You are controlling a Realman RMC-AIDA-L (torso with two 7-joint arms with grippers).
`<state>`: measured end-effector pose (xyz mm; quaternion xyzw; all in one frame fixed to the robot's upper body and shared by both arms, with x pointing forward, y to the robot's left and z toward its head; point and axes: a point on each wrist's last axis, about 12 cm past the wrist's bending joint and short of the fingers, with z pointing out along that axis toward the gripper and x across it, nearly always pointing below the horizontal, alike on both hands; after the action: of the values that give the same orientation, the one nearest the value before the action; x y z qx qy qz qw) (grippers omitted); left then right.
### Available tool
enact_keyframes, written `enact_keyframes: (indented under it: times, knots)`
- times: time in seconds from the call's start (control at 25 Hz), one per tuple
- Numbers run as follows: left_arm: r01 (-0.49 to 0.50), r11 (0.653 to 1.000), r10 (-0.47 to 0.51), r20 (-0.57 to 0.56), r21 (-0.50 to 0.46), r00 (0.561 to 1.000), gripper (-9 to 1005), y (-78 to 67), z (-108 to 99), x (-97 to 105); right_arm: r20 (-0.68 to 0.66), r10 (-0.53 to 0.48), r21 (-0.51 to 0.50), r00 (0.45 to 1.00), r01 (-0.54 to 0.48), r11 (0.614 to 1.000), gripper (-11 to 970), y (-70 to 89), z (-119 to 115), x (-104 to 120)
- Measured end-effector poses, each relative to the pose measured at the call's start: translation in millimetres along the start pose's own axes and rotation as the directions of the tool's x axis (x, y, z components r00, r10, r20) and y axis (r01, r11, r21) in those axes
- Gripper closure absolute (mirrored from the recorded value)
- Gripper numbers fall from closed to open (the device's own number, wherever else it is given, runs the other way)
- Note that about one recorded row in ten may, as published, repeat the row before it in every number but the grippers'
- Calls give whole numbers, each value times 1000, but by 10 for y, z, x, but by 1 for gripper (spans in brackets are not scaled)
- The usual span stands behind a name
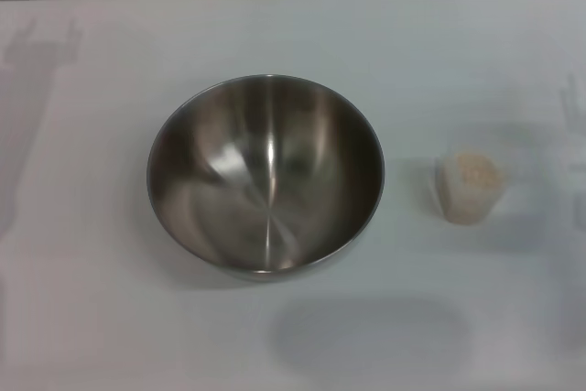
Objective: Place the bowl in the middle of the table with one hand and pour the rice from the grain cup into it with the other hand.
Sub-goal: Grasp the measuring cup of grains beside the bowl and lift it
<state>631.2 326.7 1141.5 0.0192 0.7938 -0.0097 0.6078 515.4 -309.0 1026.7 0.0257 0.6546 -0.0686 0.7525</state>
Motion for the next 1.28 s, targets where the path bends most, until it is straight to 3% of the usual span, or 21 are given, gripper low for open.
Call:
enact_keyframes:
  times: [0.36, 0.52, 0.6, 0.76, 0.92, 1.0, 1.08, 1.2, 1.28]
  knots:
    - [65, 995, -62, 35, -73, 997, 405, 32, 13, 23, 3, 4, -6, 1000, -4, 1000, 286, 19, 31, -11]
    - [2, 997, 1, 38, -80, 999, 405, -76, 32, 41, 2, 5, -8, 1000, -5, 1000, 286, 23, 30, -10]
    - [-74, 993, 78, 42, -92, 996, 405, -120, 28, 46, 1, 4, -8, 1000, -4, 1000, 287, 24, 24, -8]
    - [-129, 983, 137, 48, -131, 989, 405, -142, 26, 77, 0, 4, -10, 1000, -4, 1000, 287, 27, 19, -6]
    - [-161, 957, 183, 74, -240, 980, 405, -184, 2, 198, -3, 6, -15, 1000, -6, 1000, 287, 40, 13, 0]
    - [-178, 928, 236, 148, -326, 960, 405, -265, -64, 271, -4, 5, -18, 1000, -5, 1000, 287, 44, 11, 1]
    - [-176, 921, 252, 186, -347, 950, 405, -288, -97, 292, -4, 5, -19, 1000, -6, 1000, 287, 47, 12, 1]
    - [-84, 928, 208, 315, -363, 926, 405, -269, -189, 334, -1, 15, -25, 1000, -15, 1000, 287, 78, 18, -8]
    - [72, 954, 56, 409, -291, 911, 405, -197, -242, 383, -1, 17, -25, 1000, -17, 1000, 287, 80, 15, -7]
